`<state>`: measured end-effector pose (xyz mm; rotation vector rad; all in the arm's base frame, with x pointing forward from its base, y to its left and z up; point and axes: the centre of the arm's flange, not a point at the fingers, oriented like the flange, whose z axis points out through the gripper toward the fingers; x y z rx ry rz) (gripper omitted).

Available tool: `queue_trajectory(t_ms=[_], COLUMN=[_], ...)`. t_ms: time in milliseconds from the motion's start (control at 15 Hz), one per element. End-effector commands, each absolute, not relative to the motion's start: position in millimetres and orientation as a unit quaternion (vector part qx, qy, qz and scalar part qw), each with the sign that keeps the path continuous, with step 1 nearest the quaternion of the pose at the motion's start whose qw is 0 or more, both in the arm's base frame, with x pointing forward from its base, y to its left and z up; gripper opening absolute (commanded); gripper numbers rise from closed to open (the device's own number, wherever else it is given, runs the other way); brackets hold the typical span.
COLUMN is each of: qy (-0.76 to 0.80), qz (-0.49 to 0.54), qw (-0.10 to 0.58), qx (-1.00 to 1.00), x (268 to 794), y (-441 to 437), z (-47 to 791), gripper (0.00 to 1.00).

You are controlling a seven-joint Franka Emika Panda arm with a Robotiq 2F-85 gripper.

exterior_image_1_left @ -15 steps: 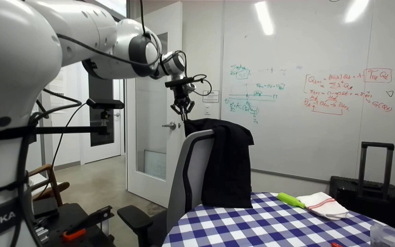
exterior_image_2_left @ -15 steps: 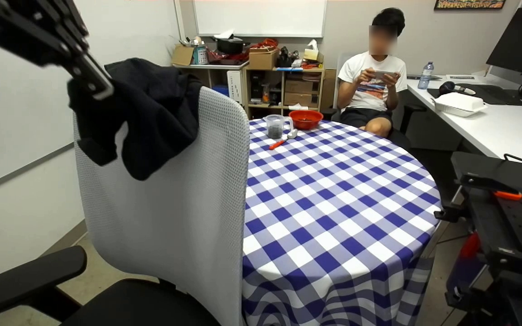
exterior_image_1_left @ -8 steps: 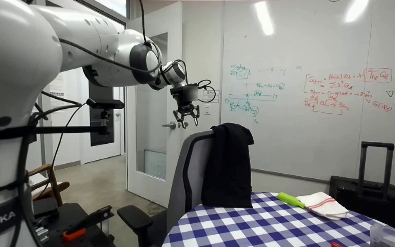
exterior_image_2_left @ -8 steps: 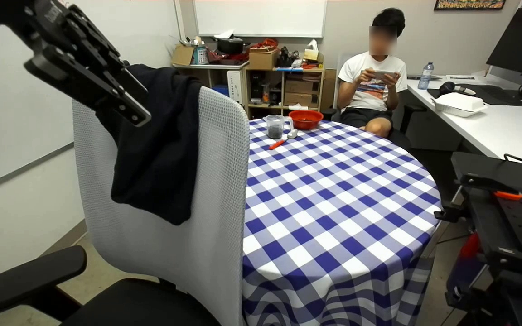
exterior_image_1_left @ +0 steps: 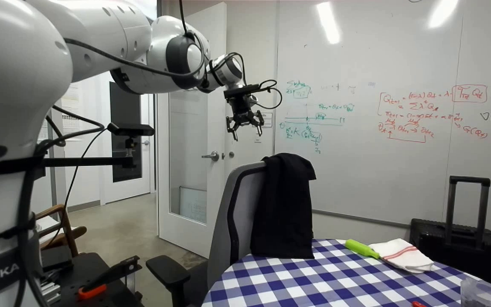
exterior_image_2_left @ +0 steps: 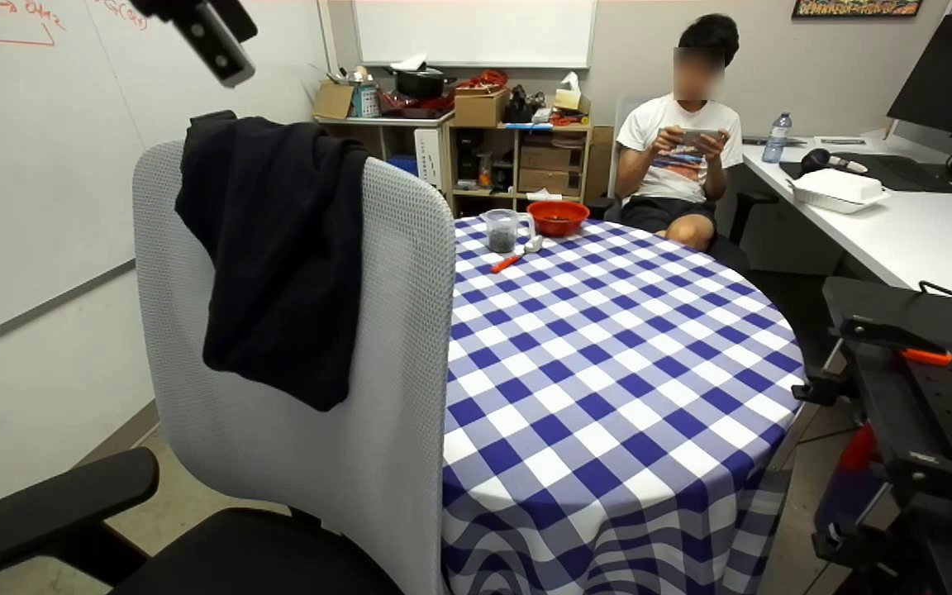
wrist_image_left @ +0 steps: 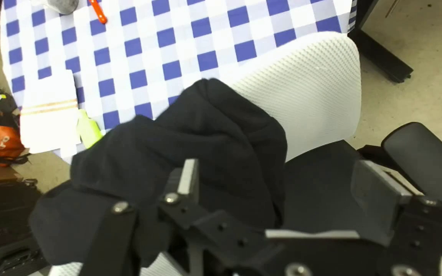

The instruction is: Put the cloth on the back rest of the chair

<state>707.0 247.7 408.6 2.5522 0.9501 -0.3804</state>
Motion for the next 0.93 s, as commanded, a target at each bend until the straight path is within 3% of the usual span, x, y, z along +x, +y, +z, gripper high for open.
queue_trajectory(t_ms=[0,467,867], qy=[0.293,0.166,0.012], qz=[-0.123,-0.096,-0.055], qw=[0.131,0.009,-0.034], qx=[0.939,0.981,0.998], x=[766.8,763.8,734.9], y=[193.4,-12.8,-91.5], z=[453.9,438.5,378.1], gripper=[1.0,1.0,1.0])
